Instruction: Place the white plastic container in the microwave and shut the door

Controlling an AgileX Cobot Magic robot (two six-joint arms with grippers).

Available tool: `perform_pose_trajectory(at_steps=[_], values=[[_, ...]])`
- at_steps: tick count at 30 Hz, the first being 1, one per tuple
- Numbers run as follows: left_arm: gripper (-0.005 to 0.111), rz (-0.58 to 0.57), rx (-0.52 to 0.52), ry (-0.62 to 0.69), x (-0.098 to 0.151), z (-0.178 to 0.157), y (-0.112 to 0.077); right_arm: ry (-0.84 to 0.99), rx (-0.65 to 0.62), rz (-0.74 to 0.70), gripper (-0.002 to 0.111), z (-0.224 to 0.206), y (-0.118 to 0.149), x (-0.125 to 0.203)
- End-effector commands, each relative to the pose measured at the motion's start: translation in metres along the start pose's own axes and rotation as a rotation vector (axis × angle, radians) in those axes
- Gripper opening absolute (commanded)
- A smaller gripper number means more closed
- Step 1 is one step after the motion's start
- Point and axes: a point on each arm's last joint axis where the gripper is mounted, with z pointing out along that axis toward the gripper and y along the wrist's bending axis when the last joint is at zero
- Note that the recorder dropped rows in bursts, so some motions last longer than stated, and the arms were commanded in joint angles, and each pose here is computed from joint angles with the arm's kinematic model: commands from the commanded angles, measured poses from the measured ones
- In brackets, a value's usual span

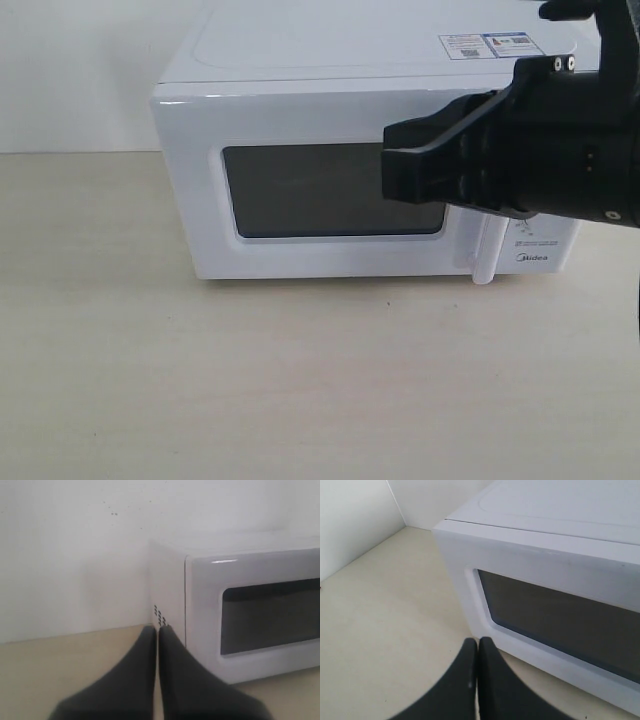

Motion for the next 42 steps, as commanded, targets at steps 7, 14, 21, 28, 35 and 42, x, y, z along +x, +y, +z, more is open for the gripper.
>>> perform_pose_trajectory(at_steps=[7,14,21,28,35,42], values=[[0.004,-0.023,-0.065,0.189,0.029,0.000,0.004,-0.013,0.003,-0.013,0.000,-0.002,-0.001,-0.003],[0.004,-0.009,-0.101,0.243,0.034,-0.001,0.006,-0.013,0.003,-0.013,0.000,-0.002,-0.001,-0.003],[0.004,-0.031,-0.177,0.247,0.034,-0.002,0.010,-0.013,0.003,-0.013,0.000,-0.002,-0.001,-0.003],[0.004,-0.059,-0.240,0.267,0.036,-0.003,0.013,-0.013,0.003,-0.013,0.000,-0.002,-0.001,-0.003],[0.004,-0.058,-0.243,0.267,0.036,-0.003,0.014,-0.013,0.003,-0.013,0.000,-0.002,-0.001,-0.003],[0.004,-0.058,-0.243,0.267,0.036,-0.003,0.014,-0.013,0.003,-0.013,0.000,-0.002,-0.001,-0.003]])
